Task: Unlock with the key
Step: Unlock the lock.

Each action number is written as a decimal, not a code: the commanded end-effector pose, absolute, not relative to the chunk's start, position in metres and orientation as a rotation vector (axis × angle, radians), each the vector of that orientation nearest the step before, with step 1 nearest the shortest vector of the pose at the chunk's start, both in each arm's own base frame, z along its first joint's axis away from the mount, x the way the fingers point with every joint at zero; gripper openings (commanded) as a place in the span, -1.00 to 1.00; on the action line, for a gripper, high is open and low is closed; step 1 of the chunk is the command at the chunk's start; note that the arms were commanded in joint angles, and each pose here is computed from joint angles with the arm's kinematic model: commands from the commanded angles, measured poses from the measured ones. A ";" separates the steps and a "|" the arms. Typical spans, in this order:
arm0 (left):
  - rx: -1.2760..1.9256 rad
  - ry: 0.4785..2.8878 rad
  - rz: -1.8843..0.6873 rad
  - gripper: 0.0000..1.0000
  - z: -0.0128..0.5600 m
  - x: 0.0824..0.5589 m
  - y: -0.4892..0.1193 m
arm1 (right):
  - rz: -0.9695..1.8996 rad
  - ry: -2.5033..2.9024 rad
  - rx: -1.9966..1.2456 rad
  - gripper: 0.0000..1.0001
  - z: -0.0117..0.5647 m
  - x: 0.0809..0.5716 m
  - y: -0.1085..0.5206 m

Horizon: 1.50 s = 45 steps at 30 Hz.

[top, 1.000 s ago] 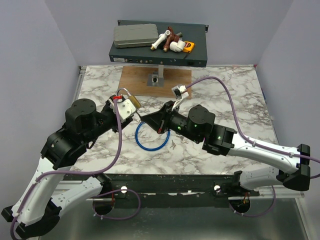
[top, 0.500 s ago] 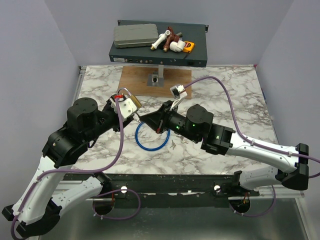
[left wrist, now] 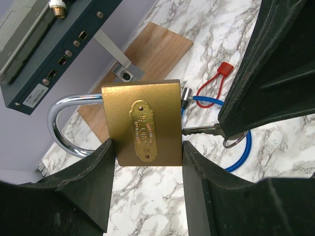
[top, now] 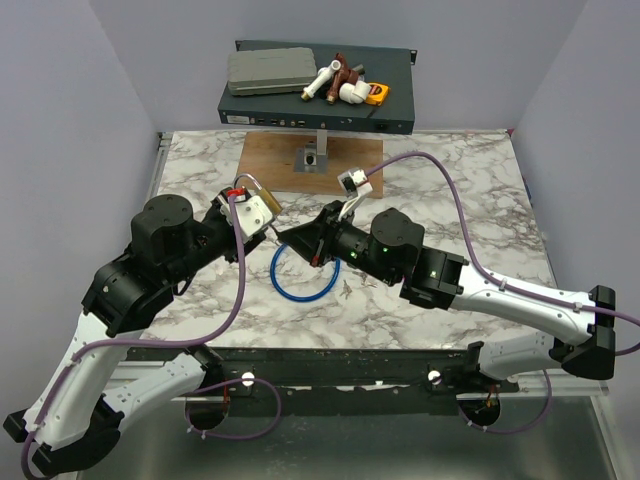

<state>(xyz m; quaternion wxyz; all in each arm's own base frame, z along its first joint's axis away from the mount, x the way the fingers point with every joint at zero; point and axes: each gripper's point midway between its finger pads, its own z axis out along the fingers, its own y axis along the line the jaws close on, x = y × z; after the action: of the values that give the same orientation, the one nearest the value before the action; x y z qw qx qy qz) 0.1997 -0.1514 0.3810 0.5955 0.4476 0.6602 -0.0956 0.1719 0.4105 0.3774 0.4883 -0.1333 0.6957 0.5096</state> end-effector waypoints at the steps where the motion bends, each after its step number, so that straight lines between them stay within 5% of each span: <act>1: 0.989 1.405 -0.256 -1.00 0.421 0.194 -0.155 | 1.216 1.662 -0.301 -0.99 0.390 0.178 0.406; 45: 0.899 1.466 -0.196 -1.00 0.415 0.209 -0.144 | 1.235 1.617 -0.328 -0.99 0.402 0.174 0.404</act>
<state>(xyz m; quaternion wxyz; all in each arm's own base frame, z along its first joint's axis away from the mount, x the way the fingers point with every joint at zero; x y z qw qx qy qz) 0.2037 -0.1467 0.3791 0.5955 0.4342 0.6706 -0.0848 0.1744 0.4085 0.3828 0.5030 -0.1400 0.6894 0.5021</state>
